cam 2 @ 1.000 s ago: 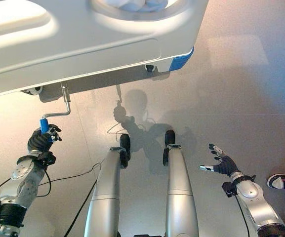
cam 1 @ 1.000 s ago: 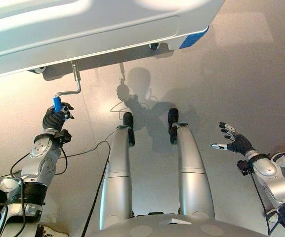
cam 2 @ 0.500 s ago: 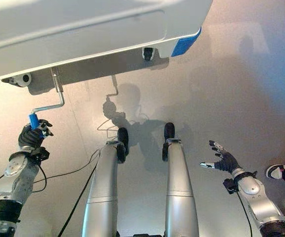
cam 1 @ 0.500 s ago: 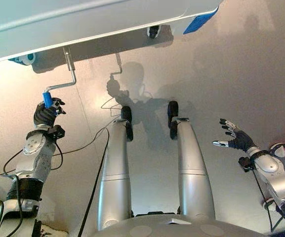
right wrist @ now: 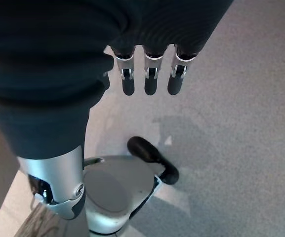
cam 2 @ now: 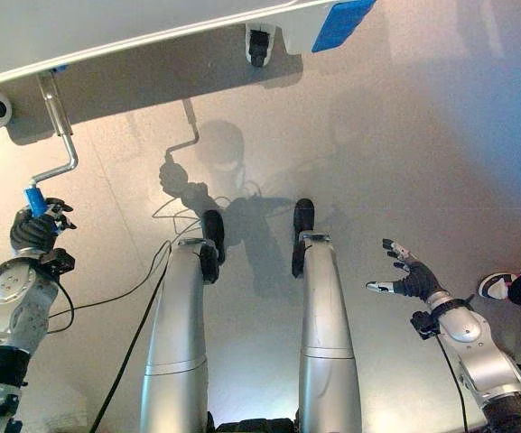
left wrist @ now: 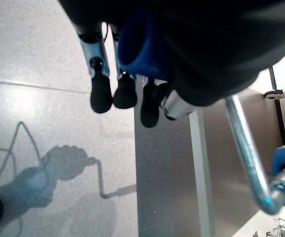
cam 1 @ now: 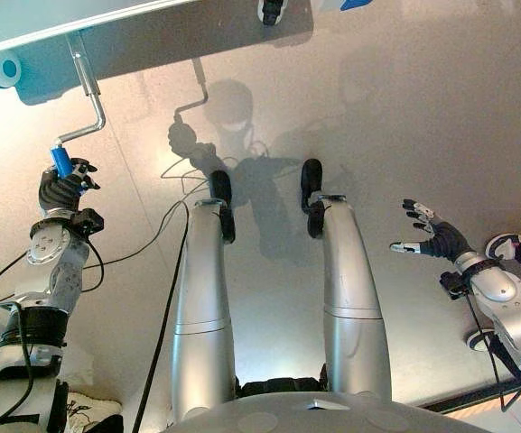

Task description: Raise the hospital bed

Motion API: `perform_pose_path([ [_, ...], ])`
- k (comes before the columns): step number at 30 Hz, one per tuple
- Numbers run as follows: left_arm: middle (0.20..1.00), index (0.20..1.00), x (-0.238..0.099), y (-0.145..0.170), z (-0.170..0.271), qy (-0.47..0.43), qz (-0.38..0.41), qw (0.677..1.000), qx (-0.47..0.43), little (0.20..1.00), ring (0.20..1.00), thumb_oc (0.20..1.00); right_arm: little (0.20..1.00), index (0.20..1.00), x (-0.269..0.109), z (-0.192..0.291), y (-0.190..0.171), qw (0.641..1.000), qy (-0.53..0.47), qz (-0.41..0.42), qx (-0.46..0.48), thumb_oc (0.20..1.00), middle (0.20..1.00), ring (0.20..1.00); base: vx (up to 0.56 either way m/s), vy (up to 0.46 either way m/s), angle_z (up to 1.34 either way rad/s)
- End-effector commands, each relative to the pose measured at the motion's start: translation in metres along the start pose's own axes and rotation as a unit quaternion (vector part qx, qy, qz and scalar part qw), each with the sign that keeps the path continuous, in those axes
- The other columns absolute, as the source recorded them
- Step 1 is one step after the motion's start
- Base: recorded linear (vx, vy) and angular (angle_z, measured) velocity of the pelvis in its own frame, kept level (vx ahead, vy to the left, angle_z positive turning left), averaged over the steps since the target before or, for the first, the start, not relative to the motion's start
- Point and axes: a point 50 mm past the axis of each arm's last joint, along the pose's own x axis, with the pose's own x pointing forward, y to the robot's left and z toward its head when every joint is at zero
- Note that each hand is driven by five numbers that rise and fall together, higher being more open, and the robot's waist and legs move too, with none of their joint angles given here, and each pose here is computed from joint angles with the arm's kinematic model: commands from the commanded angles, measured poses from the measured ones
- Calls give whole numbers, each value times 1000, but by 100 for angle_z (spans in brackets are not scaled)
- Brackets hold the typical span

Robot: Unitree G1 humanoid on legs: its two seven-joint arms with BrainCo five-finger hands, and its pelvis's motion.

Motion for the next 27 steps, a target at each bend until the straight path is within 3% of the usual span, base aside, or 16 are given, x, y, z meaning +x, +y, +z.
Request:
perform_pose_path([
  [1,200,200,1,29,-8,19,67,997,23,200,200,200,1000,1000,-8,2,-6,1000,-7,-7,14,1000,1000,1000,10,-35,-1],
  [27,200,200,20,-17,9,-4,0,999,32,200,200,200,1000,1000,-14,18,-3,997,-49,-10,55,1000,1000,1000,14,-39,-1],
])
